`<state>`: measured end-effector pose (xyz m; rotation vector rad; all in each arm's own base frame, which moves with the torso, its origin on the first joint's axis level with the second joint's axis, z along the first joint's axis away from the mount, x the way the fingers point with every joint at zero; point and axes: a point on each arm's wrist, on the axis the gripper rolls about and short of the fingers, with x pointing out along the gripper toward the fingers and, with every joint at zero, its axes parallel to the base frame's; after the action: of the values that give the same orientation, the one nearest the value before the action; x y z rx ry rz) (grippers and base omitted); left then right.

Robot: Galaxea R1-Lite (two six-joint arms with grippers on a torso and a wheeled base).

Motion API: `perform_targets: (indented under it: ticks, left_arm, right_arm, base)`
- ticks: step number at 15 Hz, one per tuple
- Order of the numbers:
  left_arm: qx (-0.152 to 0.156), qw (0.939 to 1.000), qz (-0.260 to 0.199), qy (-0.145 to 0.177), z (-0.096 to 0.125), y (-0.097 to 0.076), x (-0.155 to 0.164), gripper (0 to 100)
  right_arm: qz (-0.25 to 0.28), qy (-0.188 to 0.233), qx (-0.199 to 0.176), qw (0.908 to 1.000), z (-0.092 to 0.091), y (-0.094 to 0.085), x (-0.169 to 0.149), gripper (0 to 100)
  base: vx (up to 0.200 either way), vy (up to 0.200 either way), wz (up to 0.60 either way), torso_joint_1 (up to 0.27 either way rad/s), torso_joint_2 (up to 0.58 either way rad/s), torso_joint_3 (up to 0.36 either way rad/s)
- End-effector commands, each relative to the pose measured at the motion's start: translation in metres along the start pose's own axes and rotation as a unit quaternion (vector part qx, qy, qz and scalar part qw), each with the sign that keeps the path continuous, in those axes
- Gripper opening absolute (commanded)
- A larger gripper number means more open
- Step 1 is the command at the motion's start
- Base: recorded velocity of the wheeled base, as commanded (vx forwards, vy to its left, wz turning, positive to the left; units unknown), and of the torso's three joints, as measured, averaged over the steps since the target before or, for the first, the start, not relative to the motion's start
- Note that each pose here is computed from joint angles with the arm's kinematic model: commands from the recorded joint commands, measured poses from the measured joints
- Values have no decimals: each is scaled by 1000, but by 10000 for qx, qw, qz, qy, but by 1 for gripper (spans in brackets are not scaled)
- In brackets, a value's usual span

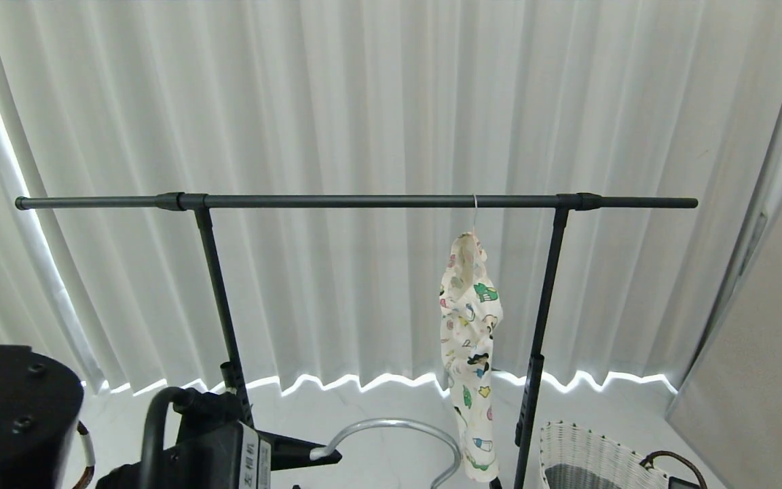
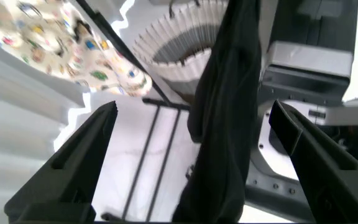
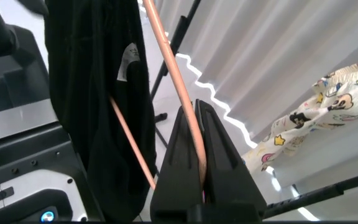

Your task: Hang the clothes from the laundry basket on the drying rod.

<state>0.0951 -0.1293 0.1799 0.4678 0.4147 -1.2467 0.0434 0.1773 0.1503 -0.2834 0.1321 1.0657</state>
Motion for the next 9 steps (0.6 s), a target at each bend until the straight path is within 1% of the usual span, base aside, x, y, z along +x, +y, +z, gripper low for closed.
perform_targets:
  ticks: [1, 4, 5, 9]
  left_arm:
    - [-90, 9995, -83, 276, -9, 0, 9, 100]
    - [-119, 9994, -59, 311, -9, 1, 11, 100]
    - [-107, 9995, -54, 297, -9, 2, 11, 0]
    - [-112, 9994, -59, 311, -9, 2, 12, 0]
  right_arm:
    - [-1, -35, 2, 10000, 3, 1, 2, 0]
    - [-17, -122, -1, 9999, 8, 0, 2, 0]
    - [-17, -122, -1, 9999, 8, 0, 2, 0]
    - [-39, -185, 12, 9998, 11, 0, 3, 0]
  base:
    - [0, 0, 0, 0, 0, 0]
    - [0, 0, 0, 0, 0, 0]
    - [0, 0, 0, 0, 0, 0]
    - [0, 0, 0, 0, 0, 0]
